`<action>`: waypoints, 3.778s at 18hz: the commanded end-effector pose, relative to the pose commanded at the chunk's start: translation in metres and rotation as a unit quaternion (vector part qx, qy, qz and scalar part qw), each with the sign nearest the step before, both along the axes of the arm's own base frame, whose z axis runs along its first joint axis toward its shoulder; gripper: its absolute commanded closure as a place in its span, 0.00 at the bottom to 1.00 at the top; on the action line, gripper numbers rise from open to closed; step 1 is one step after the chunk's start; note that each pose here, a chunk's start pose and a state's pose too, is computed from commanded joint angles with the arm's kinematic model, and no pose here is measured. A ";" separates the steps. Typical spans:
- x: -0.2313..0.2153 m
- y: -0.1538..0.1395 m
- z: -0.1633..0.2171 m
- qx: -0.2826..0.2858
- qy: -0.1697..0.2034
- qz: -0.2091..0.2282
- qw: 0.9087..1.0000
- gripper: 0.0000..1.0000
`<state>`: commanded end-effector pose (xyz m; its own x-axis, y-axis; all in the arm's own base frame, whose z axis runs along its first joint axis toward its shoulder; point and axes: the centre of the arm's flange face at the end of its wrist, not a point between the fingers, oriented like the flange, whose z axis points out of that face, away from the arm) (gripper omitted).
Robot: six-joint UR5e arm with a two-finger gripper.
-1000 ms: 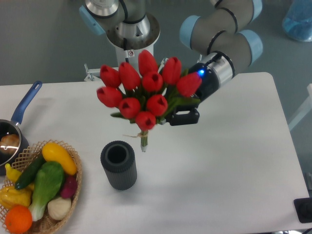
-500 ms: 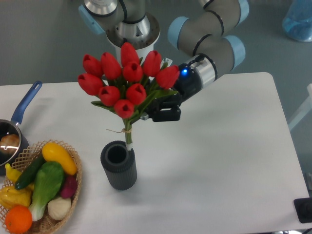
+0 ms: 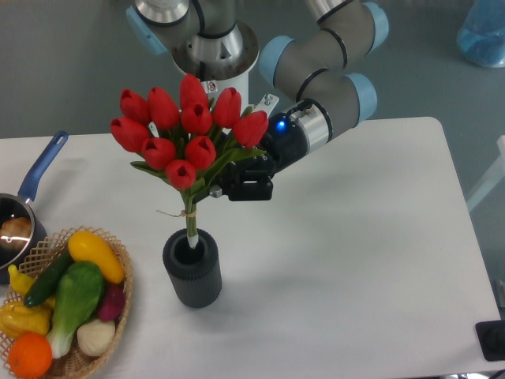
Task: Insert the flowers into the vase
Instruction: 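Lower the tulip stems into the opening of the black vase, then push the bouquet further down into the vase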
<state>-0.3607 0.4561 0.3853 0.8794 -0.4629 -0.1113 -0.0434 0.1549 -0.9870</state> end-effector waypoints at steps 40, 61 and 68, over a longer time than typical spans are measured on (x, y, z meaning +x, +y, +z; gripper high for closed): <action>0.005 0.006 -0.059 -0.022 -0.019 -0.003 1.000 0.78; -0.002 0.010 -0.102 -0.028 -0.025 -0.001 0.999 0.73; -0.001 0.009 -0.111 -0.027 -0.024 0.000 0.999 0.68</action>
<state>-0.3620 0.4656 0.2748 0.8834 -0.4665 -0.0436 0.0040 0.1006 -0.9949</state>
